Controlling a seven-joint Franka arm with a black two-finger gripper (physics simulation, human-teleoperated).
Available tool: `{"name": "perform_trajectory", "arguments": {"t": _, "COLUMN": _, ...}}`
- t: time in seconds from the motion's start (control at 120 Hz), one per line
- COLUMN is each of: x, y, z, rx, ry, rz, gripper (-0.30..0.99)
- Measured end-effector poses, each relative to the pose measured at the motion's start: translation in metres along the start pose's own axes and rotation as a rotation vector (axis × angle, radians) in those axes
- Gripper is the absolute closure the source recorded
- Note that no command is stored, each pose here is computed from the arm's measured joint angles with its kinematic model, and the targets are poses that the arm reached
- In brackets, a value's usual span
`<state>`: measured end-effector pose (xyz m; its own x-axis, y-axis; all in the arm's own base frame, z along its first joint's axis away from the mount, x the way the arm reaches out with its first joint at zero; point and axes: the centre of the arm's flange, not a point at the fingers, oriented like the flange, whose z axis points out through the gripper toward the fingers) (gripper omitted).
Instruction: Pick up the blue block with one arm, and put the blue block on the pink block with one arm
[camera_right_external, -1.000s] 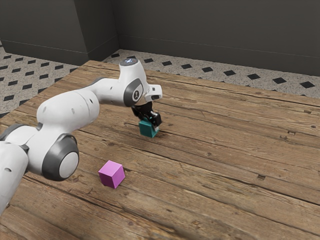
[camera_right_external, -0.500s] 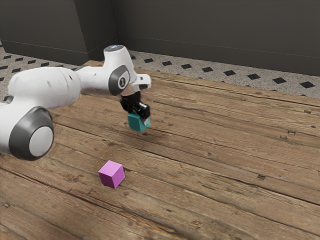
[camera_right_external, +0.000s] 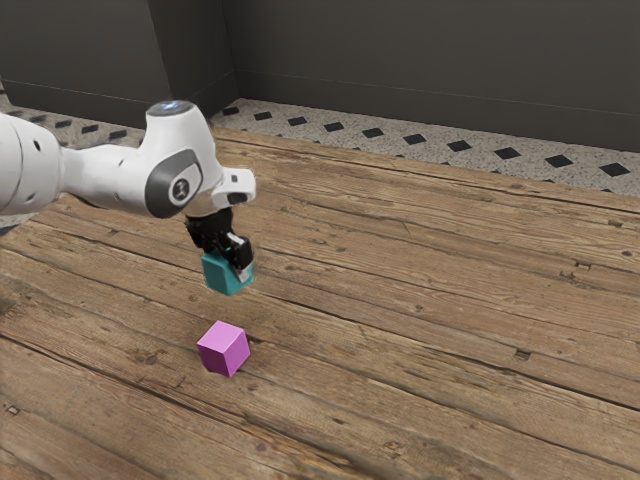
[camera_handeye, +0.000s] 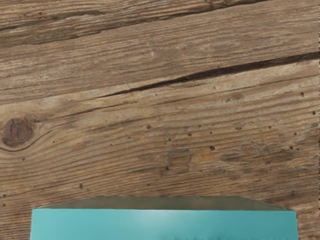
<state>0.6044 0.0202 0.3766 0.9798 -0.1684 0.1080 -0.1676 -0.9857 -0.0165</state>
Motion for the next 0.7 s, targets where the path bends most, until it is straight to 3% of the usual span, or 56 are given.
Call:
{"name": "perform_trajectory", "arguments": {"t": 0.258, "x": -0.054, "y": 0.012, "z": 0.006, "rx": 0.028, "ry": 0.02, "rz": -0.001, "gripper": 0.3}}
{"name": "perform_trajectory", "arguments": {"t": 0.492, "x": -0.056, "y": 0.03, "z": -0.003, "rx": 0.034, "ry": 0.066, "rz": -0.032, "gripper": 0.3}}
{"name": "perform_trajectory", "arguments": {"t": 0.7, "x": -0.08, "y": 0.056, "z": 0.005, "rx": 0.029, "ry": 0.033, "rz": -0.055, "gripper": 0.3}}
